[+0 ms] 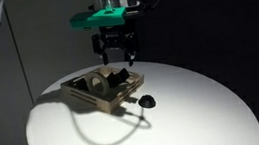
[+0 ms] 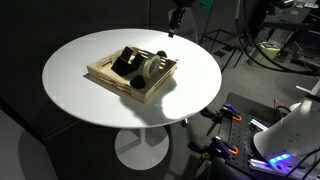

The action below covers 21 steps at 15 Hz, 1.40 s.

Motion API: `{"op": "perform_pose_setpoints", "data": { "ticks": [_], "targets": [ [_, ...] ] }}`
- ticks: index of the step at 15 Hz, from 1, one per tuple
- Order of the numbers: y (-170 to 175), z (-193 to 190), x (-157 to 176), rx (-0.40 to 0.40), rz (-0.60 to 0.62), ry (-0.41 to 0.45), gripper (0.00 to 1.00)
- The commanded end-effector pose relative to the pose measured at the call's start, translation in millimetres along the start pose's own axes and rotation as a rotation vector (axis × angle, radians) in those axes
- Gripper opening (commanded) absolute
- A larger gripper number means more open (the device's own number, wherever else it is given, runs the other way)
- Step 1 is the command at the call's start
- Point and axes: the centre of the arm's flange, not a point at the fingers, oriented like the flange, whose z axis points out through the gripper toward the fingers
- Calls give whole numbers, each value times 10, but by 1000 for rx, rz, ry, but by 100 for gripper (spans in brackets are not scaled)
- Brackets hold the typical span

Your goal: Push the round black object to the right

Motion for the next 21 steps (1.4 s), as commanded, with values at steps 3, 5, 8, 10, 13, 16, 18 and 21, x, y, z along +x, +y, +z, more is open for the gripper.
{"op": "perform_pose_setpoints", "data": {
  "ticks": [3, 5, 8, 10, 13, 16, 18, 21],
  "targets": [
    [300, 269, 127, -7, 74, 52, 100],
    [378, 341, 89, -8, 101, 57, 100],
    [494, 447, 30, -20, 143, 54, 100],
    [562, 521, -8, -22, 170, 44, 100],
    [661, 658, -62, -22, 208, 19, 100],
    [781, 808, -72, -21, 237, -7, 100],
    [838, 896, -73, -22, 246, -18, 100],
    [889, 1017, -36, -25, 246, -28, 97]
  ]
}}
